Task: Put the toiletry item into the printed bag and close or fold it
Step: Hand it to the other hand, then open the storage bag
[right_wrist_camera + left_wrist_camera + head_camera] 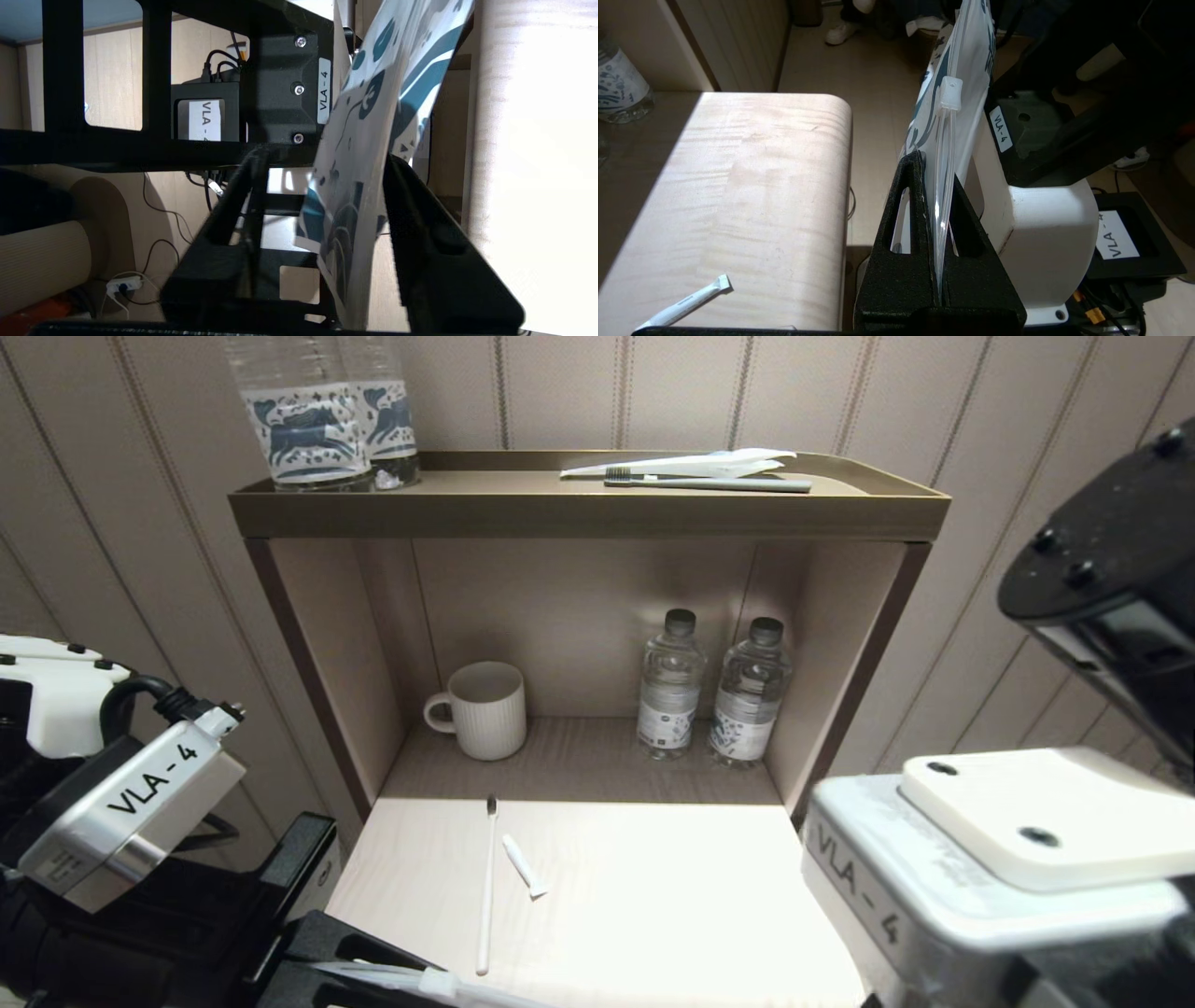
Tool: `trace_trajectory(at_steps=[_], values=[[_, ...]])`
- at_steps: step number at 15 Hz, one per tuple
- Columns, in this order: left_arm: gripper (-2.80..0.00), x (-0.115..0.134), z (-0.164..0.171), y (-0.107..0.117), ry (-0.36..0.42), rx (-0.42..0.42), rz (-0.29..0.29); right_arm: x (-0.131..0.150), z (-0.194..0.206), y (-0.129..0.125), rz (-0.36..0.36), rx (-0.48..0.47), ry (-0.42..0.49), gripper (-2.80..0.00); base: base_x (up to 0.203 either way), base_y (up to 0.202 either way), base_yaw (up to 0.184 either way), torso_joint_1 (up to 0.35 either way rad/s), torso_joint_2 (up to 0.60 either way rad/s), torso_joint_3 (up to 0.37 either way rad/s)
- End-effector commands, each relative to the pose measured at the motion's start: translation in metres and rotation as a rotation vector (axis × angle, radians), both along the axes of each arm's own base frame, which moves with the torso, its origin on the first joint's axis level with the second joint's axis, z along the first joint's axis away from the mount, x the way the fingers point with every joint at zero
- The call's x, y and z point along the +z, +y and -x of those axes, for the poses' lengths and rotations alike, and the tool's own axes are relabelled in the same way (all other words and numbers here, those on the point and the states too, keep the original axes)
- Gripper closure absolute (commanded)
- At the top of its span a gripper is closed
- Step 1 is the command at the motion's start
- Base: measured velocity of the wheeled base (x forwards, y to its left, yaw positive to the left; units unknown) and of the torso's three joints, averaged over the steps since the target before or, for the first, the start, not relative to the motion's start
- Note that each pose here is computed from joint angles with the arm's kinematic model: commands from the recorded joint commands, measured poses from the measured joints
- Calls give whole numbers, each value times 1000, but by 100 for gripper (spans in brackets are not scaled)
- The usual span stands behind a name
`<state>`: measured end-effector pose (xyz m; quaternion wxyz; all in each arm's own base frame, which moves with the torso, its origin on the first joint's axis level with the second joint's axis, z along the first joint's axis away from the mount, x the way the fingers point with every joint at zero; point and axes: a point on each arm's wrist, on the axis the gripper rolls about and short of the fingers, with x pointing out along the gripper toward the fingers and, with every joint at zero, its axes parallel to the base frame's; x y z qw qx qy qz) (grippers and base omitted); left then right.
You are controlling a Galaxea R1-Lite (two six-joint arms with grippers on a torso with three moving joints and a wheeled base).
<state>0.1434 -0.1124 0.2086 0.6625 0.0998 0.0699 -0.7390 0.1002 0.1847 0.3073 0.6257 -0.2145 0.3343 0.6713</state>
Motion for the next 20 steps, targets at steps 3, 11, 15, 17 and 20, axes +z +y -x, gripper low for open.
trace_trajectory(at_steps=[3,11,15,17,20], values=[[0,-4,-7,-5,21,-6,-10,10,0,-4,-91,-11,-54,-280,0,0,0,0,0,0],[0,16,-28,-49,85,29,-48,9,-21,4,-202,-92,-177,-280,0,0,0,0,0,0],[0,16,-30,-71,93,3,-69,7,-29,1,-223,-108,-195,-280,0,0,0,0,0,0],[0,14,-29,-79,88,4,-82,8,-33,0,-234,-115,-200,-280,0,0,0,0,0,0],[0,13,-30,-81,93,1,-88,5,-38,1,-238,-126,-211,-280,0,0,0,0,0,0]])
